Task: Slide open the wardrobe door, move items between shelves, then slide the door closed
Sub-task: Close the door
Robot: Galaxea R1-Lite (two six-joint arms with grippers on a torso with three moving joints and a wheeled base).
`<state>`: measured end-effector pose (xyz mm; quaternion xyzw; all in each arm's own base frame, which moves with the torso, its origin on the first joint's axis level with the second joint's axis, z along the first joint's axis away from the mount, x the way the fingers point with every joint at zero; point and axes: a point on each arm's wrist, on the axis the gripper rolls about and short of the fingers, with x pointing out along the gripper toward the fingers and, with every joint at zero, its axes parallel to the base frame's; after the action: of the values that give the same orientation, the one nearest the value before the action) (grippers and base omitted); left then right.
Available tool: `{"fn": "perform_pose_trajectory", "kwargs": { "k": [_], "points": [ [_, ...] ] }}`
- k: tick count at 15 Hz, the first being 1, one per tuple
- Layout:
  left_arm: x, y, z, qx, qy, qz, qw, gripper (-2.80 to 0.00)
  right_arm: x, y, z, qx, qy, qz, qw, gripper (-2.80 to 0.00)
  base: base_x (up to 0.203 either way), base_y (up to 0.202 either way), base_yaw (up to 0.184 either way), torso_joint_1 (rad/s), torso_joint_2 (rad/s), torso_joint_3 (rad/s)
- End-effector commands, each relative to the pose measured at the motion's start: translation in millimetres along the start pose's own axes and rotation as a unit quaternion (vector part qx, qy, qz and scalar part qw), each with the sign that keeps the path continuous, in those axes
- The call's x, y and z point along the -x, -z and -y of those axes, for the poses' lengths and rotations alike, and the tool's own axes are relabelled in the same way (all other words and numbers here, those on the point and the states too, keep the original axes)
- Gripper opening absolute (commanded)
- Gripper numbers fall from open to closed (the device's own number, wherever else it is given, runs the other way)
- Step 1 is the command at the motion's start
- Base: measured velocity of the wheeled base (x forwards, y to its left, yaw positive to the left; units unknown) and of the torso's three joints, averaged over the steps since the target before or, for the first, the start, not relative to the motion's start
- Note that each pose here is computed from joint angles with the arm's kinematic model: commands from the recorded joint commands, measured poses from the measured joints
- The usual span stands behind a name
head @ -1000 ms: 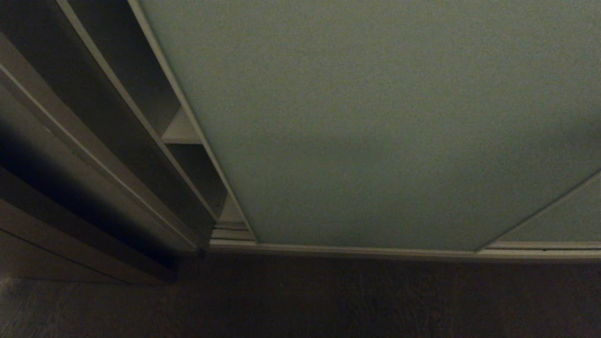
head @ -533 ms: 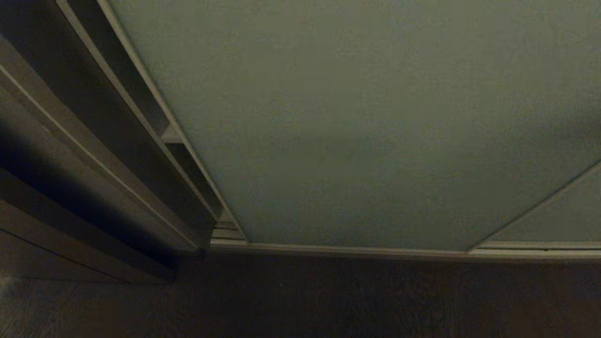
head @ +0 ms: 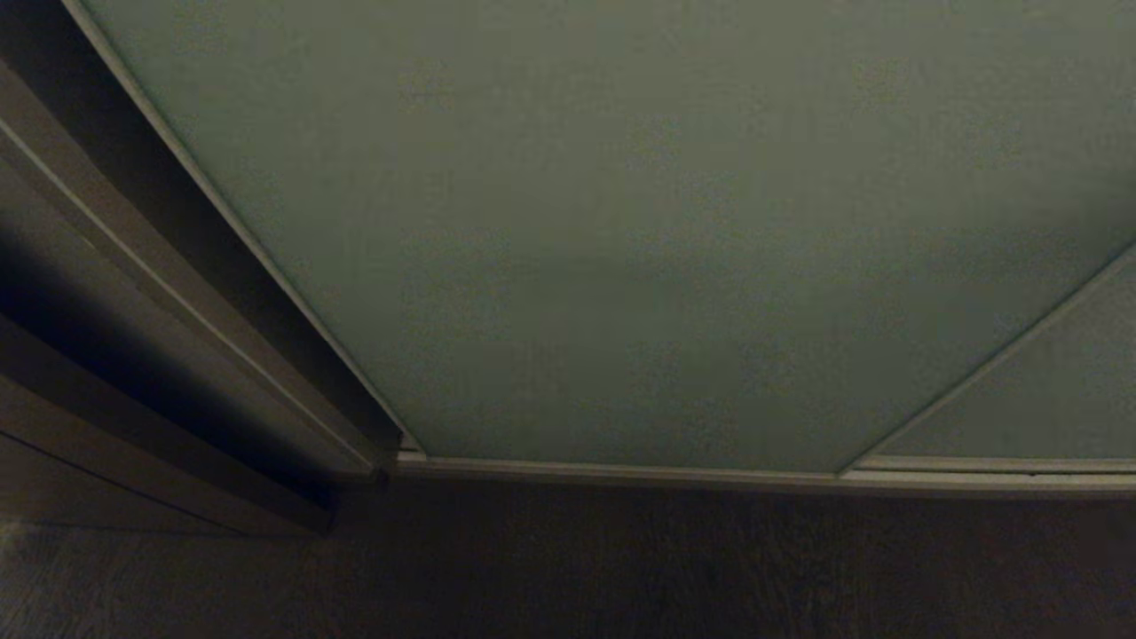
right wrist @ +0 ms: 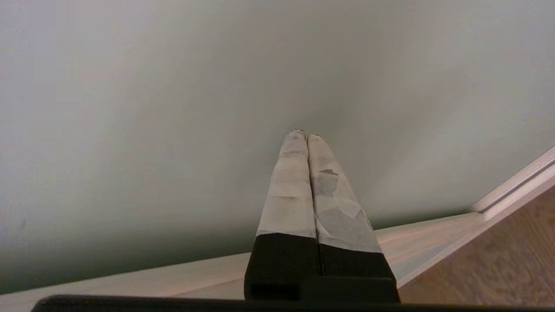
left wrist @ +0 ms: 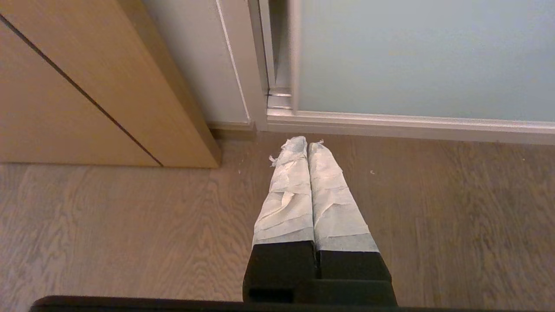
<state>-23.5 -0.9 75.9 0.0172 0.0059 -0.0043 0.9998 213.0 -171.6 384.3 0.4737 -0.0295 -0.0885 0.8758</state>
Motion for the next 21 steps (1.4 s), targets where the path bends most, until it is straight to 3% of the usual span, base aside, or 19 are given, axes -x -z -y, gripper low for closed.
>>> {"fn": "perform_pose_trajectory", "kwargs": {
  "k": [1, 13, 21],
  "points": [
    [0, 0, 0.0, 0.000, 0.000, -0.001, 1.0000, -2.80, 7, 10, -6, 0.000, -0.006, -0.011, 1.000, -2.80, 0.000, 0.000, 0.000, 0.000, 0.00, 0.000],
    [0, 0, 0.0, 0.000, 0.000, -0.001, 1.0000, -2.80, 15, 67, -27, -0.002, -0.046, -0.103, 0.994, -2.80, 0.000, 0.000, 0.000, 0.000, 0.00, 0.000],
    [0, 0, 0.0, 0.000, 0.000, -0.001, 1.0000, -2.80, 31, 74, -26, 0.004, -0.048, -0.105, 0.993, -2.80, 0.000, 0.000, 0.000, 0.000, 0.00, 0.000]
  ]
}}
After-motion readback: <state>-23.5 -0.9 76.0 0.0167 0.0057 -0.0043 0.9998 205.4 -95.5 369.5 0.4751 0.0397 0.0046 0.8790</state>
